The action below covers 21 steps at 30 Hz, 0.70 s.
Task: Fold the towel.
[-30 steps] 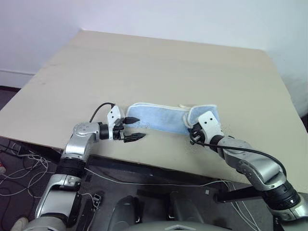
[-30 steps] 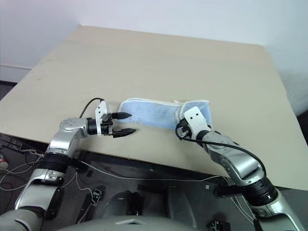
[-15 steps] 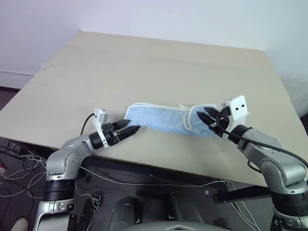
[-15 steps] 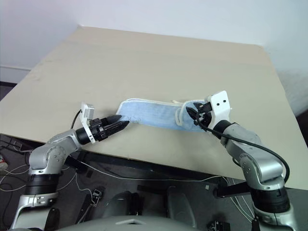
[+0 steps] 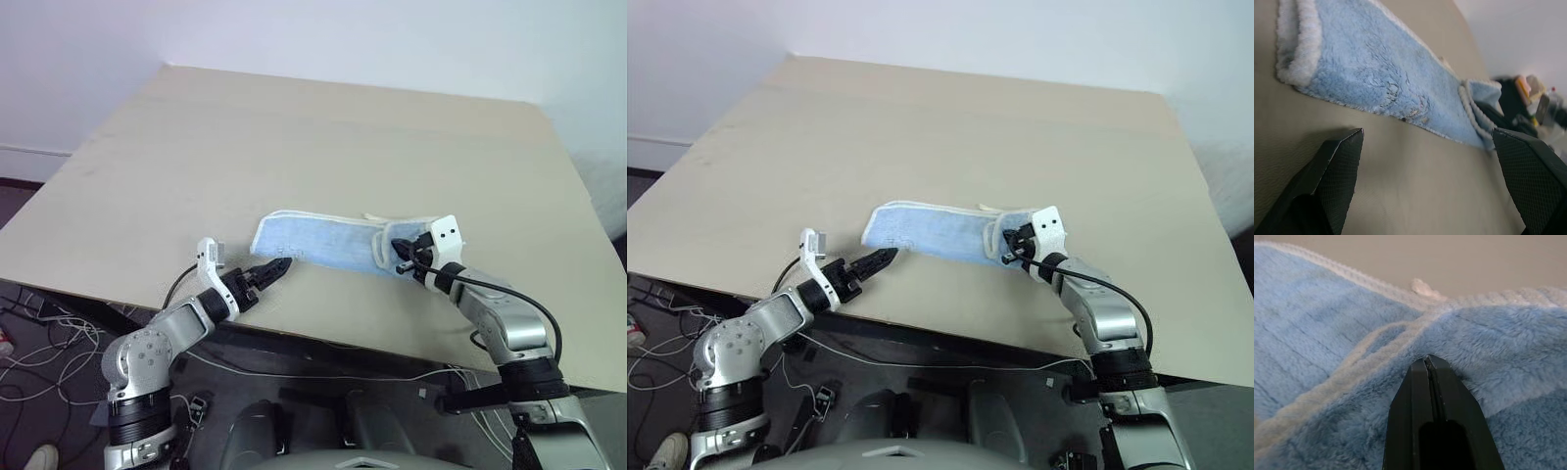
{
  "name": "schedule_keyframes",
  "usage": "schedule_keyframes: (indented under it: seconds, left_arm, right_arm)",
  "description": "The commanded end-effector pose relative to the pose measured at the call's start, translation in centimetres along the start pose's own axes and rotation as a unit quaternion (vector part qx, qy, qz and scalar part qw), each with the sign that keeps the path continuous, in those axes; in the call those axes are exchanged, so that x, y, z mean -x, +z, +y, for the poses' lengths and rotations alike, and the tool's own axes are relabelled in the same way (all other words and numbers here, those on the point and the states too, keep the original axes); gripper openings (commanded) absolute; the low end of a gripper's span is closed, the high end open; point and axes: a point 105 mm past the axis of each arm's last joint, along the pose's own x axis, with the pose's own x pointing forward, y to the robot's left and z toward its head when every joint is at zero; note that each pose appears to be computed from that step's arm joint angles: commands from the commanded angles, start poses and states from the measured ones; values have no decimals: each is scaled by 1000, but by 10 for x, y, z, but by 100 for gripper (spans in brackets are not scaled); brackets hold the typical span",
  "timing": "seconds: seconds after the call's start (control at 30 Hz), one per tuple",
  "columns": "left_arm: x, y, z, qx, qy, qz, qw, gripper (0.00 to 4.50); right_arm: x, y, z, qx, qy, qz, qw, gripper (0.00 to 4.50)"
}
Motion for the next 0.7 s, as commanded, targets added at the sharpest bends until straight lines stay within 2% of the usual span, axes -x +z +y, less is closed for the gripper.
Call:
schedule_keyframes:
  seconds: [0.03, 0.17, 0.37, 0.4, 0.47, 0.53, 0.7]
  left_arm:
    - [-9, 8, 8, 79, 29, -28, 996, 435]
    - [-23, 16, 21, 141, 83, -49, 985, 435]
    - [-36, 18, 42, 182, 141, -55, 972, 435]
    - [-38, 19, 43, 186, 144, -58, 970, 420]
    - [-40, 23, 43, 187, 146, -69, 969, 380]
    - [-40, 28, 44, 191, 144, -81, 968, 316]
    - [-41, 42, 43, 194, 137, -113, 965, 131]
  right_arm:
    - [13, 39, -1, 15, 3, -69, 997, 1]
    - [23, 57, -1, 17, -2, -99, 995, 1]
    - [33, 69, -6, 16, -24, -121, 992, 1]
    - [34, 68, -7, 16, -29, -120, 992, 0]
    - [36, 66, -9, 15, -38, -118, 992, 0]
    - [37, 65, -11, 12, -45, -116, 992, 0]
    - [37, 61, -14, 9, -55, -112, 992, 0]
